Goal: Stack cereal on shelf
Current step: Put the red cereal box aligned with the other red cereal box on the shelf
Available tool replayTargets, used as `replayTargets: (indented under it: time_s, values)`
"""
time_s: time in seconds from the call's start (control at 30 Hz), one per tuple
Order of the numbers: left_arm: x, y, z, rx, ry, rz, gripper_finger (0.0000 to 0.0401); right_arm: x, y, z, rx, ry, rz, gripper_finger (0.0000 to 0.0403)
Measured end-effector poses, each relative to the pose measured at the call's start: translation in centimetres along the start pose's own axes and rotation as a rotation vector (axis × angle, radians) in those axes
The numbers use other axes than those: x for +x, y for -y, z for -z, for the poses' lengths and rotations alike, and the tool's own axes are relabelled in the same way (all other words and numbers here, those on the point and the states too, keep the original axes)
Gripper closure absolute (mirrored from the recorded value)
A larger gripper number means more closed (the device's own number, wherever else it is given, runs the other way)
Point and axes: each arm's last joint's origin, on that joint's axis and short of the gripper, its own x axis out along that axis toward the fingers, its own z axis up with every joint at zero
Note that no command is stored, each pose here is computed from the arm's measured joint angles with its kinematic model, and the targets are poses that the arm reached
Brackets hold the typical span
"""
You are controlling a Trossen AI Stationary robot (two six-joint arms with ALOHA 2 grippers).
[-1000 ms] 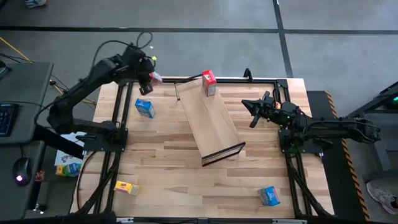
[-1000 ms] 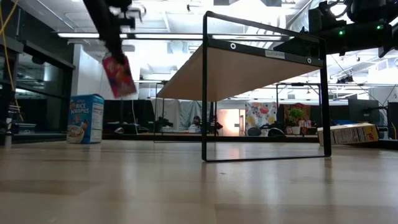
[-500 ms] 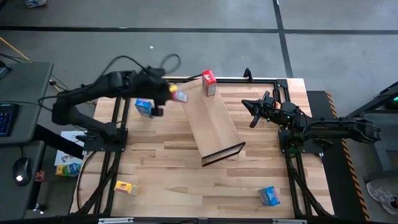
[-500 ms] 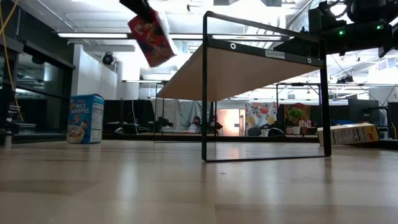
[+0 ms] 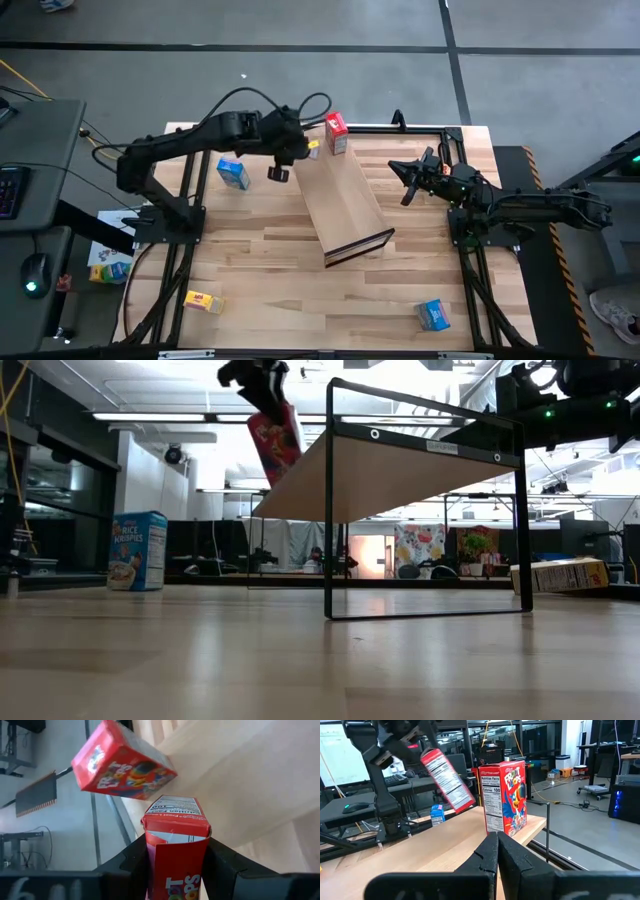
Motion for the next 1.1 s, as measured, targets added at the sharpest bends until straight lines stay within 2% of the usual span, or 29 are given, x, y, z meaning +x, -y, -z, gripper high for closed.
replayTargets:
  time_s: [0.4,0.87,1.1]
  values:
    - [2.3,-1.6,1.2,-0.061,0.002,0.103,0.0265,0.0,0.0,0.0,0.000,0.001,0.000,0.0403]
    - [2.5,-1.7,1.2,-0.019,-0.005,0.090,0.0264,0.0,0.0,-0.2,0.006,0.016,-0.002,0.0403]
    - [2.5,-1.8,1.3,-0.019,-0.038,0.051,0.0221,0.0,0.0,-0.2,0.006,0.016,-0.002,0.0403]
